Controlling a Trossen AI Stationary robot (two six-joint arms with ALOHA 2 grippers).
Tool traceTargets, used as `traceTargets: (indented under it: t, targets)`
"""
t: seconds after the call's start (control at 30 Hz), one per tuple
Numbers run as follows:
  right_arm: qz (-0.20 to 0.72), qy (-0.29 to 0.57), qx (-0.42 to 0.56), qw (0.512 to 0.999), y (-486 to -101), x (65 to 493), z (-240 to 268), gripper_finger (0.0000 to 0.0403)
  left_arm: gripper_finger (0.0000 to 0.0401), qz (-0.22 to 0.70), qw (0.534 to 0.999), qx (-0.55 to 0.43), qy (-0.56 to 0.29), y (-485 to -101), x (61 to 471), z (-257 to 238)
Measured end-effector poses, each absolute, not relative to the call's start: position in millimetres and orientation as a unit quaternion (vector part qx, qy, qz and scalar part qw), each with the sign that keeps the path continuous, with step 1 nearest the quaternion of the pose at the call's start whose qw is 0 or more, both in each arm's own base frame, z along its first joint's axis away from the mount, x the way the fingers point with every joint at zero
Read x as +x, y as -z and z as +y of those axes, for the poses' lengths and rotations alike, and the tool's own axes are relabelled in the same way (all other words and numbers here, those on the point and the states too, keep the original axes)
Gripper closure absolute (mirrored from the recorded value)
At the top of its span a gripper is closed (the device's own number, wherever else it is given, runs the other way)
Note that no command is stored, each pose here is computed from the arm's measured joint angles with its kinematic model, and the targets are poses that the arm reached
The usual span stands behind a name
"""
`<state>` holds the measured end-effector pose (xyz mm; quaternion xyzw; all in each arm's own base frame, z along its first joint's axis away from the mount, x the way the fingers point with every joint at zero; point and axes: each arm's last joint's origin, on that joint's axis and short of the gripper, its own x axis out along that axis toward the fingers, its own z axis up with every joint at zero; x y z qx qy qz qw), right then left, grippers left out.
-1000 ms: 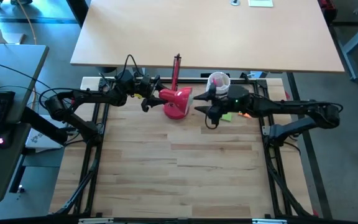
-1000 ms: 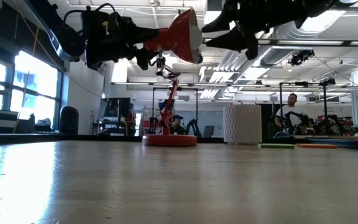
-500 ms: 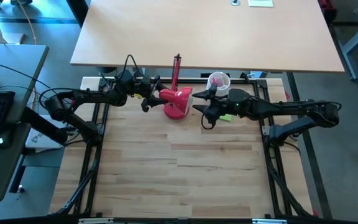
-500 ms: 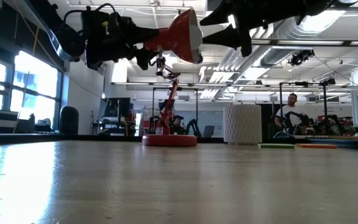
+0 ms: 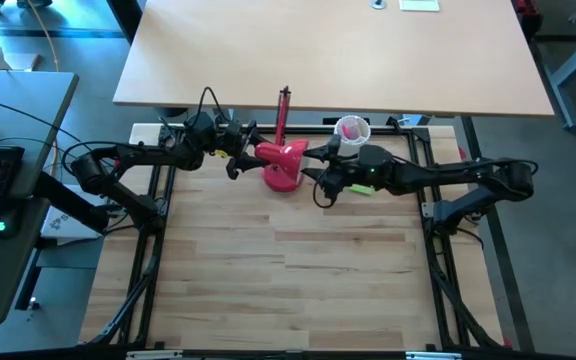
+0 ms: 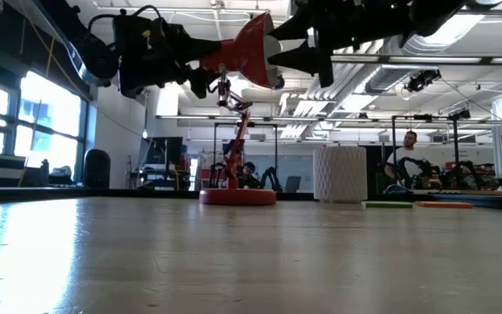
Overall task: Screw lightbulb
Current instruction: Insert the lightbulb into the red lamp
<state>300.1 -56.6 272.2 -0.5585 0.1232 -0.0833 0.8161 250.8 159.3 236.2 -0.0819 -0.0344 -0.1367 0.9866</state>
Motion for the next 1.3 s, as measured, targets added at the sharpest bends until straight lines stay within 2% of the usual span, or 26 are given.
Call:
traceTargets:
  t: [0.2,0.57,0.67,0.77,0.87,0.93,1.13,1.3]
  targets:
    - [0.1,0.098,-0.514,0.846,-272,303,-61,0.0137,0.0144,-0.034,0.987,-0.082,0.136,-236,251,159]
    - [0.053,0.096,-0.325,0.939,-275,299,-82,0.0137,0.0144,-0.036,0.988,-0.083,0.129,-236,251,160]
    - [0.041,0.098,-0.24,0.965,-275,299,-82,0.0137,0.0144,-0.036,0.988,-0.082,0.129,-236,251,160]
    - [0.021,0.098,-0.105,0.989,-276,299,-82,0.0138,0.0144,-0.036,0.987,-0.081,0.131,-236,251,160]
    - [-0.003,0.1,0.027,0.995,-278,299,-83,0.0138,0.0144,-0.036,0.987,-0.081,0.131,-236,251,159]
    - [-0.014,0.096,0.074,0.993,-280,298,-84,0.0138,0.0144,-0.036,0.987,-0.081,0.131,-236,252,159]
    - [-0.031,0.045,0.1,0.993,-284,295,-92,0.0139,0.0144,-0.035,0.987,-0.08,0.134,-236,252,159]
    - [-0.02,0.018,0.022,0.999,-286,290,-96,0.0139,0.0144,-0.035,0.987,-0.08,0.134,-236,252,159]
